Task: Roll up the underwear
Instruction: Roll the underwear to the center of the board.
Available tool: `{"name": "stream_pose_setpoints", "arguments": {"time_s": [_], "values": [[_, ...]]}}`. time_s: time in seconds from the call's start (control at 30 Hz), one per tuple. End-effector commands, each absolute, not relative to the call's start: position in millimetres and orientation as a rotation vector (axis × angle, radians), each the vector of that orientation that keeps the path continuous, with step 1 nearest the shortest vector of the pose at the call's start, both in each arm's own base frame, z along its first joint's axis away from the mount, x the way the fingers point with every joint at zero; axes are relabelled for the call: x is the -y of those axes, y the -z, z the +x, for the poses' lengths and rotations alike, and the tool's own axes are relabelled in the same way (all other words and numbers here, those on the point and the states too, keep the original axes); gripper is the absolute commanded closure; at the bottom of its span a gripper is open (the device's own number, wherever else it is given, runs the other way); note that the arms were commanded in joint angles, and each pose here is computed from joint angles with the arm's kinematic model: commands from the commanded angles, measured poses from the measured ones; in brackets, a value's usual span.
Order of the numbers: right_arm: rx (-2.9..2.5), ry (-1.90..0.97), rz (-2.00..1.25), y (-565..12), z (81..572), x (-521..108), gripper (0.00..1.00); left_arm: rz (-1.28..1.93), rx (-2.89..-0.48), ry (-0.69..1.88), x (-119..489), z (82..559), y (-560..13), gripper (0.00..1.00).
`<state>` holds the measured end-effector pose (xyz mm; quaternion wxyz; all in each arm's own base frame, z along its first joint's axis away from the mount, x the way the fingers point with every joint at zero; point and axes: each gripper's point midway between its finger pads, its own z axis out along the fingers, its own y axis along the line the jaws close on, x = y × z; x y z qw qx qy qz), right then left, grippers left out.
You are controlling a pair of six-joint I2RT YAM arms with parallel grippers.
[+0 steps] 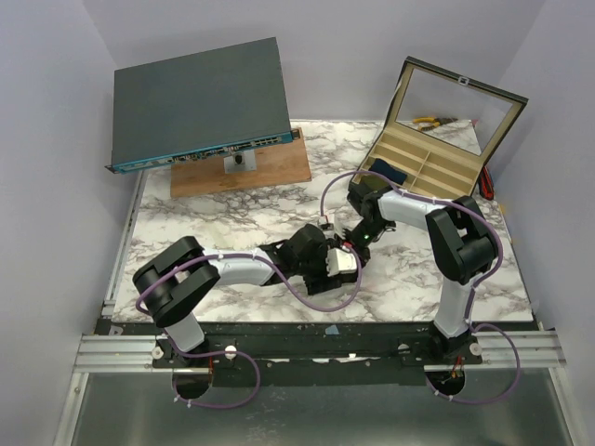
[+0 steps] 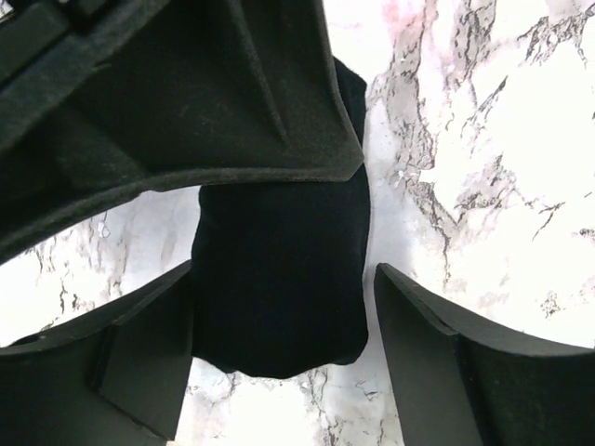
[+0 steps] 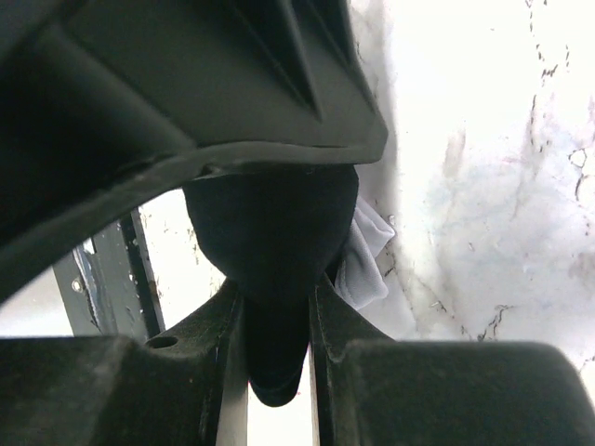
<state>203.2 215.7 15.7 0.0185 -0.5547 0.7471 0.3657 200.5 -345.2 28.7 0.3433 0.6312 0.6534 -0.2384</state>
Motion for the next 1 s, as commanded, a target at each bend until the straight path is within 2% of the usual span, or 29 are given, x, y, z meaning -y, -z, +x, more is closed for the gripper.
{"name": "stream_pose_setpoints", "arguments": {"time_s": [0.0,0.2,0.33,0.5,0.67,0.8,0.97], "values": [[-2.579,-0.680,-1.977,51,196,-140,0.99,1.718,-1.688,0.589,347,190,-19,0.28],[-2.586,-0.674,-1.972,52,197,-139,0.99,1.765,-1.679,0.555,349,183,-12,0.45],[-2.588,-0.673,-1.966,51,197,-139,0.99,1.774,-1.692,0.539,348,184,-9,0.73],[-2.592,-0.684,-1.935,50,198,-142,0.99,1.798,-1.704,0.521,349,182,-4,0.98],[-2.607,-0.699,-1.853,47,203,-145,0.83,1.833,-1.722,0.542,348,175,1,1.00],[-2.601,-0.719,-1.773,38,210,-148,0.62,1.851,-1.743,0.555,347,172,4,1.00],[-2.590,-0.748,-1.673,25,221,-148,0.53,1.859,-1.756,0.556,346,170,6,1.00]]}}
